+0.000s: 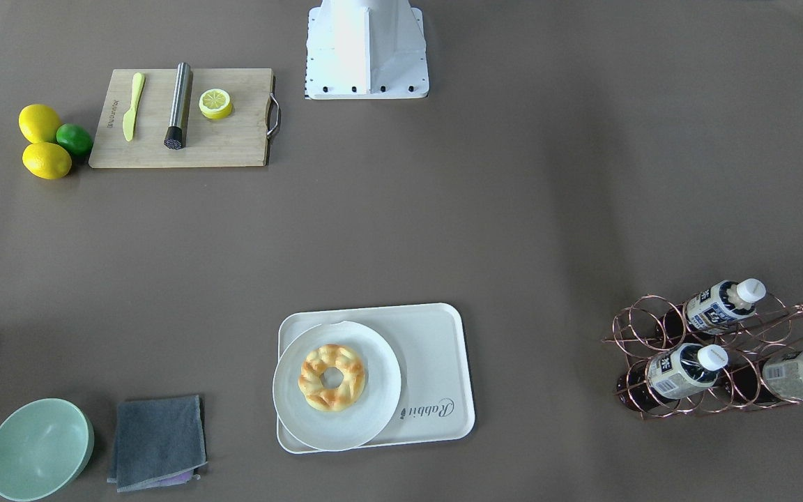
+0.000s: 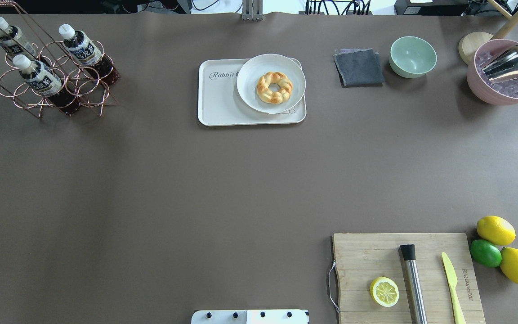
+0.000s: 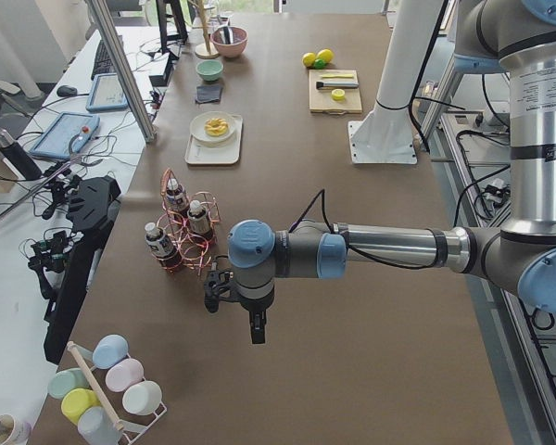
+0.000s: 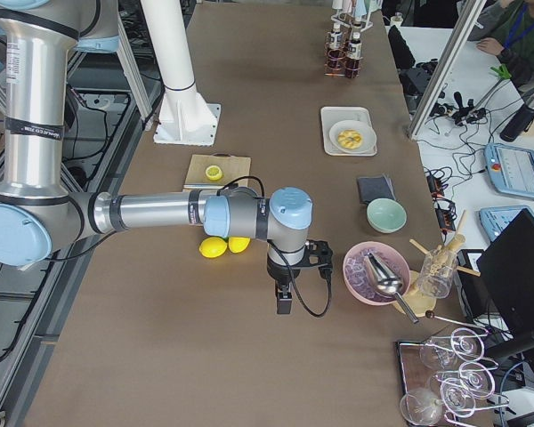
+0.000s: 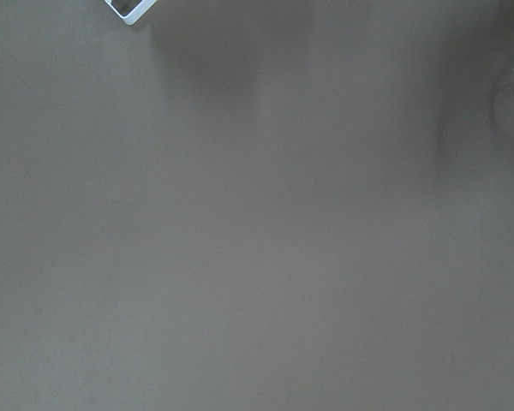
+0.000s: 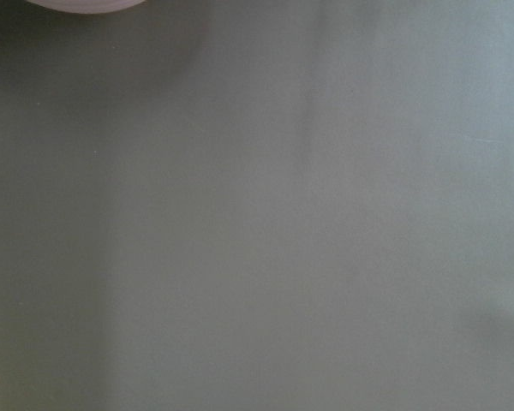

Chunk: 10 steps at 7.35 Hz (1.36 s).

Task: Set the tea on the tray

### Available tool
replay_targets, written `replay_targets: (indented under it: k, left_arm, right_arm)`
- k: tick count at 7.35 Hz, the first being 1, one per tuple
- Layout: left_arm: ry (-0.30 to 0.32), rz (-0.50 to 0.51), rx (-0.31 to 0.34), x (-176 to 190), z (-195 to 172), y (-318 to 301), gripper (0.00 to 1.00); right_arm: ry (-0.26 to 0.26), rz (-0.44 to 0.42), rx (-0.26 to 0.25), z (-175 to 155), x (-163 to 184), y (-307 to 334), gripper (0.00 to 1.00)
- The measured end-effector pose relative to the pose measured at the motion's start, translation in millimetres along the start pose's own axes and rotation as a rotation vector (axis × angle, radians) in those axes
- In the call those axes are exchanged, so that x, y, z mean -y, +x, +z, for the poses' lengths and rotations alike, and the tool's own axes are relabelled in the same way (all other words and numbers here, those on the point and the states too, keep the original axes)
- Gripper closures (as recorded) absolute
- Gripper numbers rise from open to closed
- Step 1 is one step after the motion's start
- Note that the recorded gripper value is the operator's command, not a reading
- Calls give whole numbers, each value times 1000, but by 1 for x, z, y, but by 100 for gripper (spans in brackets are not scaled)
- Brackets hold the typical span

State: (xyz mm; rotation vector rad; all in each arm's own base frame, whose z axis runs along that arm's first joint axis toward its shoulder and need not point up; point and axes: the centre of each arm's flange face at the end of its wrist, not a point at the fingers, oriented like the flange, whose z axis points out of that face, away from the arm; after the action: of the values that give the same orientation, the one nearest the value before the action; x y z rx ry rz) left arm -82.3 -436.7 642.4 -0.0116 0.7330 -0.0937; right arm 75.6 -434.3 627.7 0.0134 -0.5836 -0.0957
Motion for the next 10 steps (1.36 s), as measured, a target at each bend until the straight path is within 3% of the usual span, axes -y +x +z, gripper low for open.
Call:
replay_targets:
  k: [10]
  left_arm:
    - [37,34,-4,5,-6,7,1]
  right_arm:
    - [-4,0,2,1,-1,-1,0]
